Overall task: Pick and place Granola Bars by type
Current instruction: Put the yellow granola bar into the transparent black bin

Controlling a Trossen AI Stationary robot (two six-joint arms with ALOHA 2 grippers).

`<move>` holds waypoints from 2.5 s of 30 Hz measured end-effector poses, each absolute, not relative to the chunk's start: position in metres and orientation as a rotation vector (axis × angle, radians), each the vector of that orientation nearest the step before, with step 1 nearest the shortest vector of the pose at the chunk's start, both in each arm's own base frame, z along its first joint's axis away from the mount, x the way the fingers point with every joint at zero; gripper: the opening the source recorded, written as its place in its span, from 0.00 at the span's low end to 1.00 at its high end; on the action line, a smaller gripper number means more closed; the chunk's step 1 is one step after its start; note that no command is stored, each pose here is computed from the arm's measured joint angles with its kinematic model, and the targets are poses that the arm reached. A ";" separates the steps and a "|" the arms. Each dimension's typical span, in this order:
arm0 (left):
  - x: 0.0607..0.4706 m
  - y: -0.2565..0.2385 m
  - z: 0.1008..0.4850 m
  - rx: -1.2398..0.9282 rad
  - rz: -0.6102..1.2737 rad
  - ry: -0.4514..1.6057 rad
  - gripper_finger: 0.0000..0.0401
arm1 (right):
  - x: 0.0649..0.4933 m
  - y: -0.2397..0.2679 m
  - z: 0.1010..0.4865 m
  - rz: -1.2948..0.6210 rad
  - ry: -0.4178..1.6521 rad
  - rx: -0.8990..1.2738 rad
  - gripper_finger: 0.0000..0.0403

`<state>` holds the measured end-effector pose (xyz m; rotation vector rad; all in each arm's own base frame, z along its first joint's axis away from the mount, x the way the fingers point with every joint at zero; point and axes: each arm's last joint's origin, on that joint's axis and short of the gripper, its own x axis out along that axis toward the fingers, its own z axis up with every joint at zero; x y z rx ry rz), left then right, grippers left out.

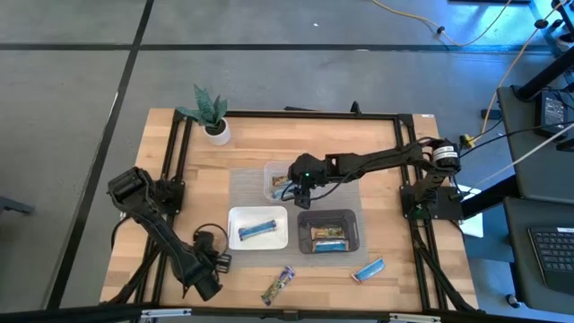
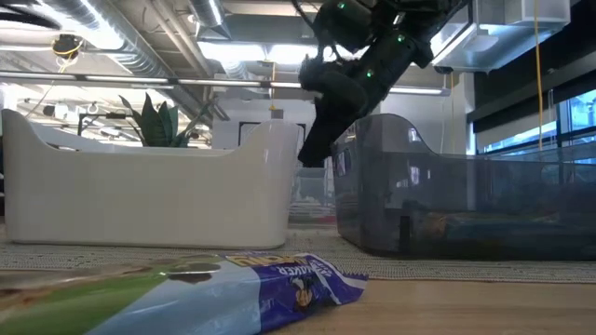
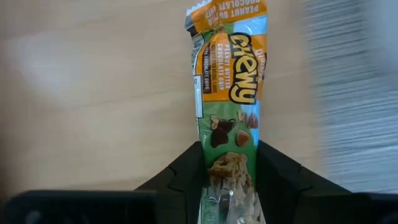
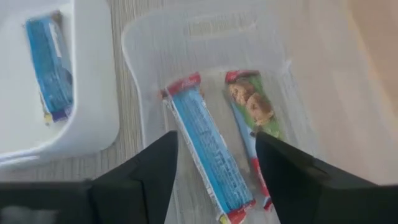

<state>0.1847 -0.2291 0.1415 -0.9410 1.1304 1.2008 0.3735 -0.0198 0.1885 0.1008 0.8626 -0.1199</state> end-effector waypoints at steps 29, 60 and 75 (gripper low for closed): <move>0.181 -0.114 0.307 -0.582 0.699 0.507 0.27 | 0.293 0.038 0.298 -0.116 0.927 0.373 0.55; 0.413 -0.082 0.285 -0.091 -0.052 0.625 0.26 | 0.181 0.147 0.294 -0.025 1.197 0.591 0.55; 0.458 -0.091 0.220 -0.124 -0.013 0.785 0.26 | 0.158 0.162 0.291 0.010 1.265 0.464 0.55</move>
